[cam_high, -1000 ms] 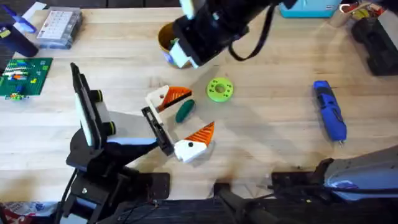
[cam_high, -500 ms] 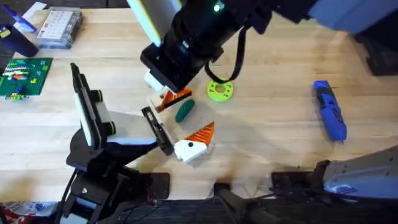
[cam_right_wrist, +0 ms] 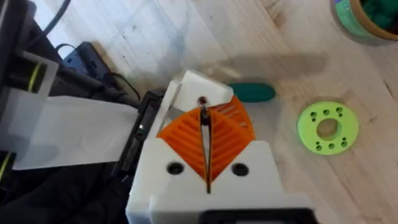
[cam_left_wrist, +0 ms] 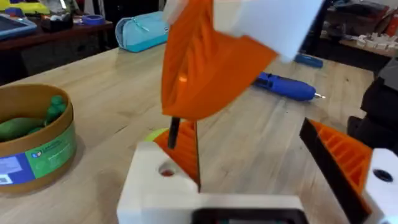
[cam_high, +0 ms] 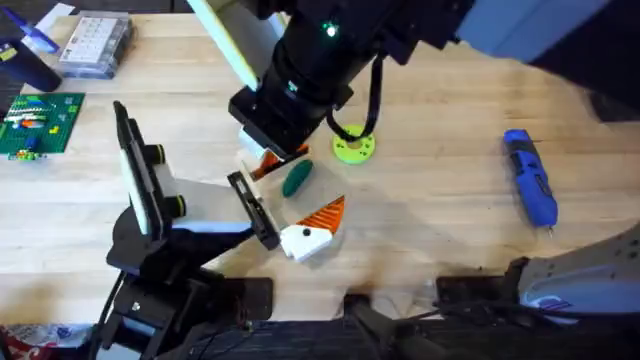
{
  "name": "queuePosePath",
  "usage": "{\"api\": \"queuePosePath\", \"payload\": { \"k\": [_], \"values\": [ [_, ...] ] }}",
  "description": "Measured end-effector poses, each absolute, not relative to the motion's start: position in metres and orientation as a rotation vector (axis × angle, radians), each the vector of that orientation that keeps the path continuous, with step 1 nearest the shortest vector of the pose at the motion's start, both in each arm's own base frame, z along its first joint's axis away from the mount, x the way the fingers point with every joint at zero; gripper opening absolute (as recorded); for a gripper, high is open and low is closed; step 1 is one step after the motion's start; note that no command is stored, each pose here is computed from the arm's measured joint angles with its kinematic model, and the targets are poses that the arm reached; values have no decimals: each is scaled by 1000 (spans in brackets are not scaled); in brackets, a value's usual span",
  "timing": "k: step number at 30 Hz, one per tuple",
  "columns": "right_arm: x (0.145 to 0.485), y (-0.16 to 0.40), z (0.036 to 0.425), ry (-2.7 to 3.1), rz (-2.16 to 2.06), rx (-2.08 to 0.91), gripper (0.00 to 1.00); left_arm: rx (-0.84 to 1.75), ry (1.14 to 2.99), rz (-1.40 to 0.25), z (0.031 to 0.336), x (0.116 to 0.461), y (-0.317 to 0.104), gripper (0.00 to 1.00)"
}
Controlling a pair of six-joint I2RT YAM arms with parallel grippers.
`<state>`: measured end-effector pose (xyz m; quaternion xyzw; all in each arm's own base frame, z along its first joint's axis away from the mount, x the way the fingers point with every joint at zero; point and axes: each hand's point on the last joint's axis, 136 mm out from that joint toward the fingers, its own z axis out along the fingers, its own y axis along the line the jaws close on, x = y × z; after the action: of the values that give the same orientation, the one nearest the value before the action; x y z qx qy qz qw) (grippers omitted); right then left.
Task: Pick up the gripper from the table and insert it into the empty holder that is missing its gripper. Then pick up a screw, insert it into the mounting hole, and use the screwdriver to tighten it. Finally, clean up the table by picking up the vegetable and placing it into the bucket.
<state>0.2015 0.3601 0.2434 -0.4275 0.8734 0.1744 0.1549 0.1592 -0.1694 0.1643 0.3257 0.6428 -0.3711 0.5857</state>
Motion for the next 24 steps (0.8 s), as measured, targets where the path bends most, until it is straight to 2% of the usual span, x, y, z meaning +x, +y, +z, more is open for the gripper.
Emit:
{"api": "queuePosePath", "payload": {
  "k": [24],
  "values": [
    [202, 368, 226, 2544, 500, -1248, 4, 759, 1499, -865, 164, 159, -169, 994]
  ]
}}
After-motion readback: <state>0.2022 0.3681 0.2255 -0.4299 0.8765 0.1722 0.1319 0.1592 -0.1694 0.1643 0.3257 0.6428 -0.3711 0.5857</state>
